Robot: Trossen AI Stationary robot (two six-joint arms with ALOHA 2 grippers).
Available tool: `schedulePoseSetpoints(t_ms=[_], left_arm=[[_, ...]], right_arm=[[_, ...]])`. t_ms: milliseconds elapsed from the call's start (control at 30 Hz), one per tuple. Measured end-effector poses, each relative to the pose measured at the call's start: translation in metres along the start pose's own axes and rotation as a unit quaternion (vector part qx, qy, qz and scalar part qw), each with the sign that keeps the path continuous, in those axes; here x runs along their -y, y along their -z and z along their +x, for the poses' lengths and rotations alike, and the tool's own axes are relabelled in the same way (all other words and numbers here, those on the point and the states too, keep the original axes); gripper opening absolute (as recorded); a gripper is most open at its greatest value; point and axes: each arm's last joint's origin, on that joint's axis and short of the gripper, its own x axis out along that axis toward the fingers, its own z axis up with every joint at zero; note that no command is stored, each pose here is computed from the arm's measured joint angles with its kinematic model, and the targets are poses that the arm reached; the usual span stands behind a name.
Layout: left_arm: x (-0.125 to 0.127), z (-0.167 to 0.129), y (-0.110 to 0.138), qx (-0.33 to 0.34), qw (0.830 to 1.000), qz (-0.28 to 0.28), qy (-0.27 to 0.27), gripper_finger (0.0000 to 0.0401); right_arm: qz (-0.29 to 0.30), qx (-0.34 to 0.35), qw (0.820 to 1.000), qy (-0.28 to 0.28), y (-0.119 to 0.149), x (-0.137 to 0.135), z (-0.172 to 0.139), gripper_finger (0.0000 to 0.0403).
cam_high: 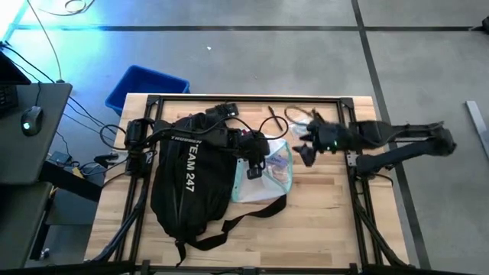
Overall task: Unpack backpack
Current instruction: Remove the violet chocolate from the transparent zip bag
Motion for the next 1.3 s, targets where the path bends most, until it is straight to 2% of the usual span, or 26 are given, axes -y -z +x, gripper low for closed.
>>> schedulePoseSetpoints(t_ms=[100,267,367,500,600,767,900,1000,1200,1300], left_arm=[[0.0,0.0,0.0,0.0,1.0,-0.002,0.0,0.0],[-0.001,0.0,0.0,0.0,1.0,-0.006,0.002,0.0],[-0.001,0.0,0.0,-0.001,1.0,-0.018,0.008,0.0],[0.001,0.0,0.0,-0.003,0.999,-0.025,0.02,0.0],[0.003,0.0,0.0,-0.003,0.999,-0.025,0.025,0.0],[0.005,0.0,0.0,-0.003,0.999,-0.027,0.027,0.0],[0.005,0.0,0.0,0.0,0.999,-0.032,0.027,0.0],[0.005,0.0,0.0,0.001,0.999,-0.032,0.027,0.0],[0.005,0.0,0.0,0.001,0.999,-0.032,0.023,0.0],[0.004,0.0,0.0,0.001,0.999,-0.036,0.015,0.0]], right_arm=[[-0.018,-0.018,1.0,-0.002,0.014,-0.019,0.006,0.0247],[-0.078,-0.071,0.993,0.053,0.034,-0.033,0.037,0.0247],[-0.104,-0.093,0.988,0.06,0.05,-0.023,0.064,0.0247],[-0.065,-0.064,0.996,0.009,0.062,0.002,0.095,0.0247],[-0.059,-0.042,0.997,-0.025,0.072,0.018,0.113,0.0247],[-0.074,-0.033,0.997,-0.002,0.085,0.04,0.132,0.0247],[-0.084,-0.025,0.996,0.005,0.084,0.047,0.147,0.0247],[-0.089,-0.026,0.996,-0.018,0.083,0.05,0.162,0.0247],[-0.077,-0.058,0.995,-0.005,0.094,0.057,0.189,0.0246],[-0.045,-0.066,0.997,0.004,0.097,0.058,0.192,0.0223]])
